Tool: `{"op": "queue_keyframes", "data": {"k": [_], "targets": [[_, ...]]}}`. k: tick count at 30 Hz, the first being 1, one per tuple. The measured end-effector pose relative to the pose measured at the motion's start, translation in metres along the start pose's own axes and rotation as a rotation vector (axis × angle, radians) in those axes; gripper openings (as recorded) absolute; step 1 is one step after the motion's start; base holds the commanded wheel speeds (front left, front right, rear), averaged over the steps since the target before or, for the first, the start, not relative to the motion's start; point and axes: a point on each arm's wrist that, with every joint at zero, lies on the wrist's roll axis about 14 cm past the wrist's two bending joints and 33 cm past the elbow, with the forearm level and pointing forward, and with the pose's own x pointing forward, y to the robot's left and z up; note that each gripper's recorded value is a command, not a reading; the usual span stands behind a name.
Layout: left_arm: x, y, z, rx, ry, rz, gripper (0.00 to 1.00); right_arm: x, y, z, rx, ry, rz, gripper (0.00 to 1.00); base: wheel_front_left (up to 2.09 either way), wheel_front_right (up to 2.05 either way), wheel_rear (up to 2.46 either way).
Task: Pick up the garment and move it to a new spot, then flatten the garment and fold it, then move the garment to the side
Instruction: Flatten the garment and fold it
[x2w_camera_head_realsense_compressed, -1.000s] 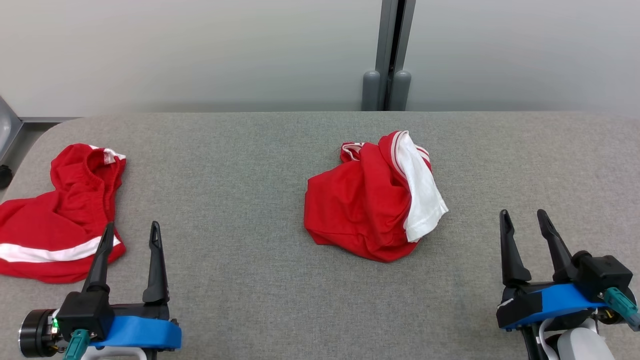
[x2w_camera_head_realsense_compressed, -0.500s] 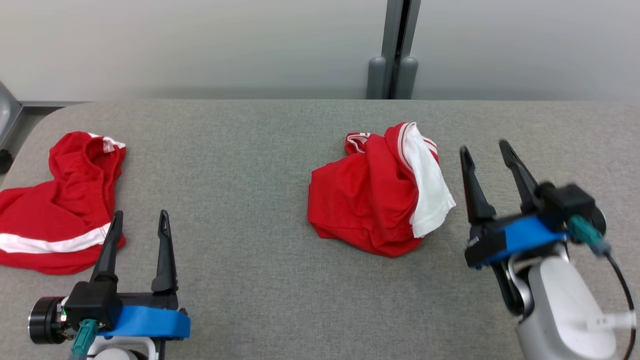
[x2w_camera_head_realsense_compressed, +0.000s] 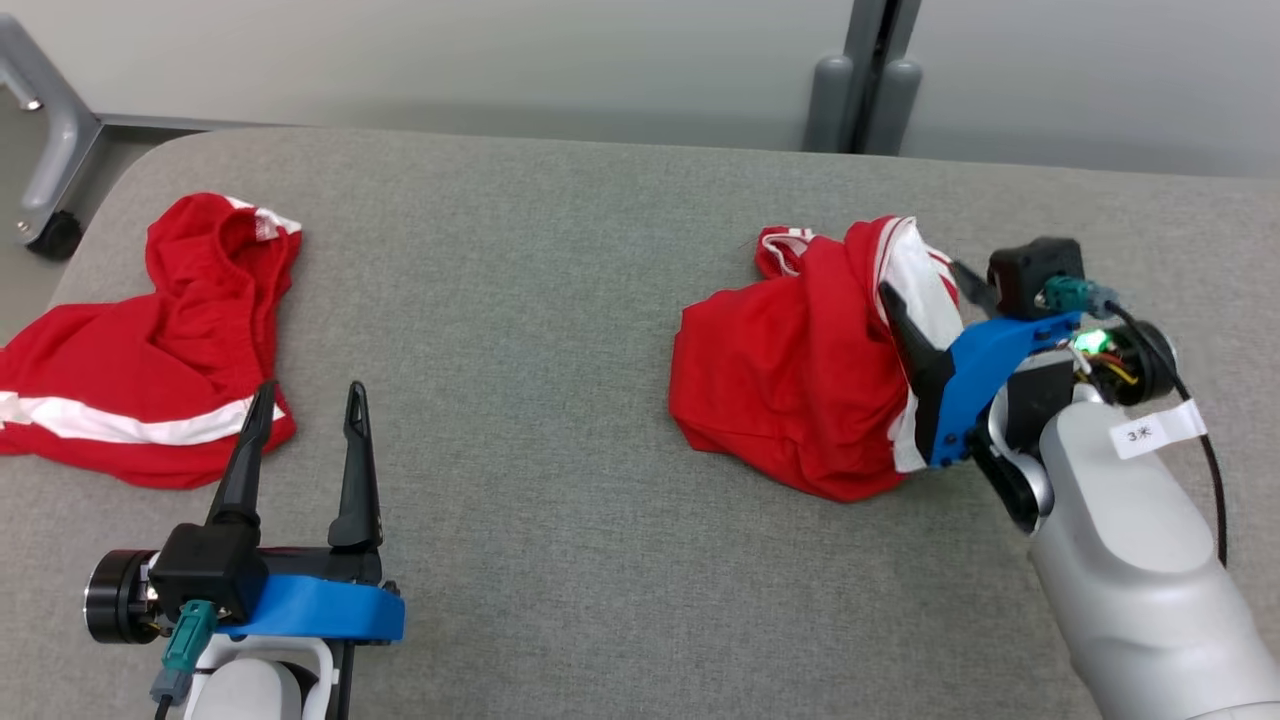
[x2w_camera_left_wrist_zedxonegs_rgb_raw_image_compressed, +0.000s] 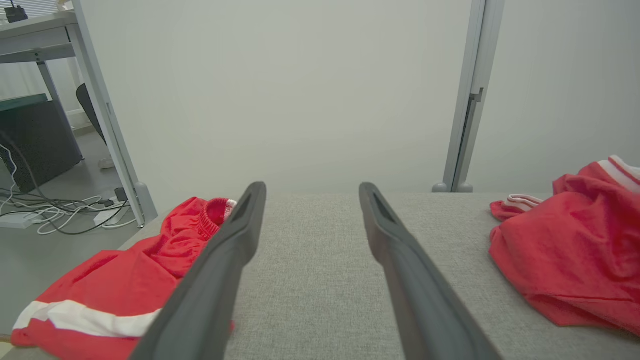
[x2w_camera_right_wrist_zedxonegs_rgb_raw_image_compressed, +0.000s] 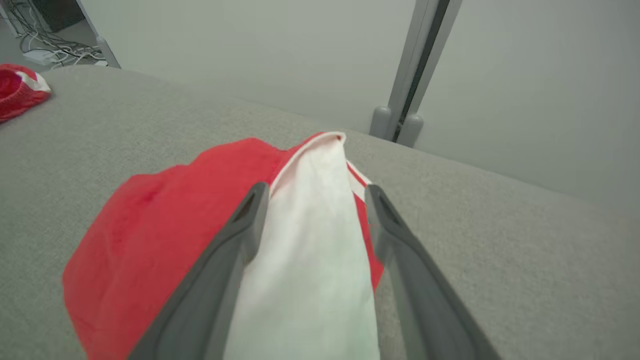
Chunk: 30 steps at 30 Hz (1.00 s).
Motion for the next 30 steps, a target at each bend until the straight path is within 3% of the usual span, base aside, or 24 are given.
{"op": "queue_keyframes", "data": {"k": [6,7,8,9,13,18,30], "targets": [[-0.001,0.005,-0.004,-0.003,0.012,0.017,1.00,0.002,0.007,-0.046,0.022,0.173,0.020,1.00,0.00,0.00,0.00],[0.000,0.005,-0.004,-0.004,0.013,0.018,1.00,0.001,0.006,-0.050,0.026,0.187,0.018,0.75,0.00,0.00,0.00],[0.000,0.004,-0.005,-0.005,0.015,0.016,1.00,0.000,0.004,-0.054,0.030,0.201,0.015,0.34,0.00,0.00,0.00],[0.000,0.004,-0.006,-0.006,0.017,0.014,1.00,-0.002,0.004,-0.059,0.031,0.220,0.013,0.00,0.00,0.00,0.00],[0.003,-0.001,-0.005,-0.013,0.014,0.002,1.00,-0.004,0.004,-0.067,0.047,0.234,0.015,0.00,0.00,0.00,0.00],[0.007,-0.004,-0.003,-0.015,0.007,-0.008,1.00,-0.007,-0.011,-0.057,0.062,0.152,-0.020,0.00,0.00,0.00,0.00],[0.010,-0.017,-0.001,-0.023,-0.002,-0.048,1.00,-0.050,-0.123,-0.017,0.045,-0.094,-0.280,0.00,0.00,0.00,0.00]]}}
